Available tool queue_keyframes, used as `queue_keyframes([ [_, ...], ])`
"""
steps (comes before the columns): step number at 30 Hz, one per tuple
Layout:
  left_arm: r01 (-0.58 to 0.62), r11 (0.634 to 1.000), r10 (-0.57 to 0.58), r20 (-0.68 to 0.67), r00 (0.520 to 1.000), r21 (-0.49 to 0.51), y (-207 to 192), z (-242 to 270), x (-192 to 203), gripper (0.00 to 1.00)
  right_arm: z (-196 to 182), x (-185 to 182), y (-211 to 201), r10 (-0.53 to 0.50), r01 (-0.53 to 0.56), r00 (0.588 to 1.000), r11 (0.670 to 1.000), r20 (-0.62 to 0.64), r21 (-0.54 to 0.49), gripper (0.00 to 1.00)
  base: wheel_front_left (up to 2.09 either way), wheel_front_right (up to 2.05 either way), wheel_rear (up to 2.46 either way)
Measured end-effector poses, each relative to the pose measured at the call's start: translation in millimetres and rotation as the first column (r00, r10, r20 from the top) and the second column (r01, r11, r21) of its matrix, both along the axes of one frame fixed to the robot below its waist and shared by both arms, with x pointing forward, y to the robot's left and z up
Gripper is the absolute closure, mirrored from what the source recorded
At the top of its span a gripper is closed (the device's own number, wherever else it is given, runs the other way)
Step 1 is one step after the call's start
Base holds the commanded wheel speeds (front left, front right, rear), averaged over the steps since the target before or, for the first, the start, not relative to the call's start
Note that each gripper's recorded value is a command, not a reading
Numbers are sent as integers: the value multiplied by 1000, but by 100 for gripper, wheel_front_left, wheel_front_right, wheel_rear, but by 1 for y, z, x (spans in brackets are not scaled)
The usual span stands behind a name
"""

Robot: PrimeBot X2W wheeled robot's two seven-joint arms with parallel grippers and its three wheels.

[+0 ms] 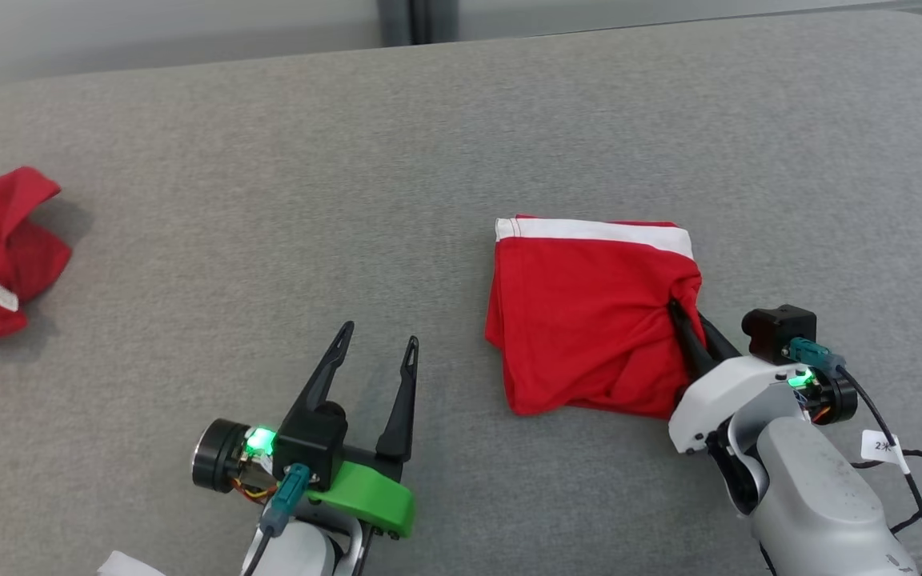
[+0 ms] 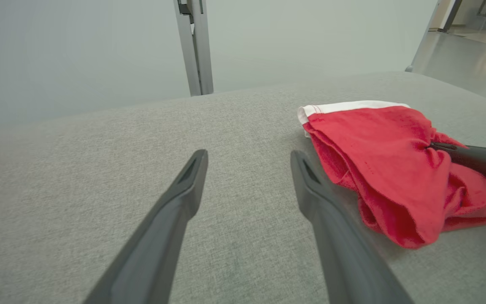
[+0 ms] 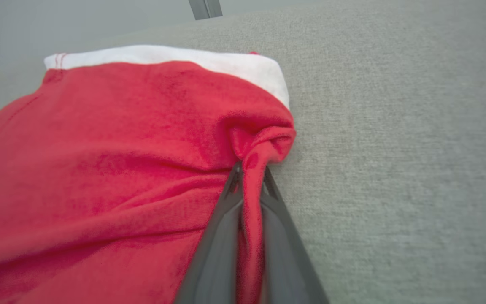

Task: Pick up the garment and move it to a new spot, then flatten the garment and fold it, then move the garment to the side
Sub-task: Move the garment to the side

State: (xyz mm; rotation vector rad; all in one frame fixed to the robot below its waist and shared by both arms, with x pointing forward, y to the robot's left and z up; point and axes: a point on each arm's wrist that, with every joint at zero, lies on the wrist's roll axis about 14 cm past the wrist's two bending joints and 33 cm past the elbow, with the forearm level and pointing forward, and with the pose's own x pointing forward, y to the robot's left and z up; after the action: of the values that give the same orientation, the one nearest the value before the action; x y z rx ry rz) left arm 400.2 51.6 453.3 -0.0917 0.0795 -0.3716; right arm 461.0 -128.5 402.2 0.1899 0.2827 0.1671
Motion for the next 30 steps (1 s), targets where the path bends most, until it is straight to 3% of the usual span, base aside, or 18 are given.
queue_keyframes([
  [10, 290, 956, -289, 17, 957, -47, -92, 2, -7, 0, 7, -46, -74, -188, 188, 982, 982, 1, -23, 100, 0, 0, 0],
  [20, 453, 888, -453, 26, 891, -78, -150, 4, -21, 0, 17, -85, -130, -323, 324, 946, 942, 21, -84, 100, 0, 0, 0],
  [26, 469, 880, -469, 12, 883, -77, -156, -6, -14, 0, 44, -53, -150, -288, 301, 953, 933, 95, -198, 100, 0, 0, 0],
  [30, 448, 892, -448, 12, 894, -57, -148, -13, -1, 0, 73, -18, -176, -275, 311, 948, 908, 161, -280, 100, 0, 0, 0],
])
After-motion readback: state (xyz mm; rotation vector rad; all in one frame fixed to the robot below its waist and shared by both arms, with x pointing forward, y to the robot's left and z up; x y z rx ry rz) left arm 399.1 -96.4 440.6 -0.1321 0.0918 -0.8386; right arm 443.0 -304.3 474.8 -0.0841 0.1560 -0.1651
